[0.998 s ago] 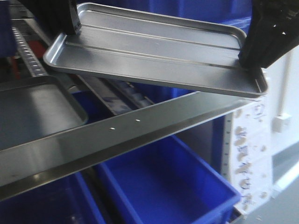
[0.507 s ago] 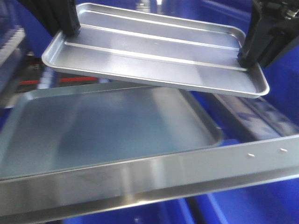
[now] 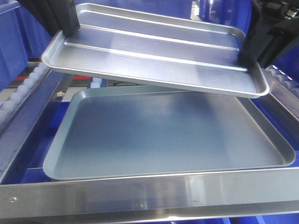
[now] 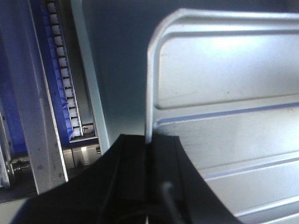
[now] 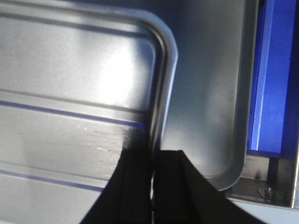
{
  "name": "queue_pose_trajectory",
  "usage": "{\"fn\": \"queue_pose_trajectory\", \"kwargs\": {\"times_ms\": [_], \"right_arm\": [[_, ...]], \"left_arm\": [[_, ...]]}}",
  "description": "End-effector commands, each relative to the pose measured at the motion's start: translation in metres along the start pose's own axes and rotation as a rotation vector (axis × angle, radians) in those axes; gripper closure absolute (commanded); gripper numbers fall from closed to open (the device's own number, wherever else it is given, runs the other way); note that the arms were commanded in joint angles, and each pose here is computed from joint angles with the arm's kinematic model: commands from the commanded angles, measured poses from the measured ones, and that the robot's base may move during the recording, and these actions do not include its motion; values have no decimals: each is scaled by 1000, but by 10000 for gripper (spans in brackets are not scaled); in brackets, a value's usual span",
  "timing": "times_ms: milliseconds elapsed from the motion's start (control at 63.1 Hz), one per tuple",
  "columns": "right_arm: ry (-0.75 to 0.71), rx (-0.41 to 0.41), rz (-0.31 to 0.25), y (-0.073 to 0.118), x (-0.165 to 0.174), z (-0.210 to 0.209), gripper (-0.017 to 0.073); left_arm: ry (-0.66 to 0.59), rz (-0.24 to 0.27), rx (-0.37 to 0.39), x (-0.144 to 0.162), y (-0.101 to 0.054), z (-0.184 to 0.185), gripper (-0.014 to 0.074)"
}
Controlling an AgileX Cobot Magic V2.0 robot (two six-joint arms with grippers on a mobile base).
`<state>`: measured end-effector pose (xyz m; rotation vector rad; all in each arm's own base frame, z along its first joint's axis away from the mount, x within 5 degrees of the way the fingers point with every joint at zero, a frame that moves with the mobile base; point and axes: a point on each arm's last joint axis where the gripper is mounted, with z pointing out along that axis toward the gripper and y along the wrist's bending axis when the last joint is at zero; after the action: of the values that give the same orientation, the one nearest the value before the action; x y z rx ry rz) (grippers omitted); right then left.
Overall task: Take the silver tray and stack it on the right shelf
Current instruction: 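Position the held tray above the larger grey tray on the shelf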
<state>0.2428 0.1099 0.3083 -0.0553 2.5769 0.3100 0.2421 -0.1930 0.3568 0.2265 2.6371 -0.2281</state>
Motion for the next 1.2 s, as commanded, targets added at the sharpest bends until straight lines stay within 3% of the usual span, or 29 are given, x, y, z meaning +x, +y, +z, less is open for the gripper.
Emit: {"fn": "queue_pose_trajectory", "kwargs": {"times_ms": [0,1188], "right_arm": [[-61,11,-46,-2,-6,-13,502],[-53,14,-46,-2,-5,-13,502]], "left_arm": [[-107,17,1,-9,4,-24,694],[-108,18,-1,-9,5,-24,694]]}}
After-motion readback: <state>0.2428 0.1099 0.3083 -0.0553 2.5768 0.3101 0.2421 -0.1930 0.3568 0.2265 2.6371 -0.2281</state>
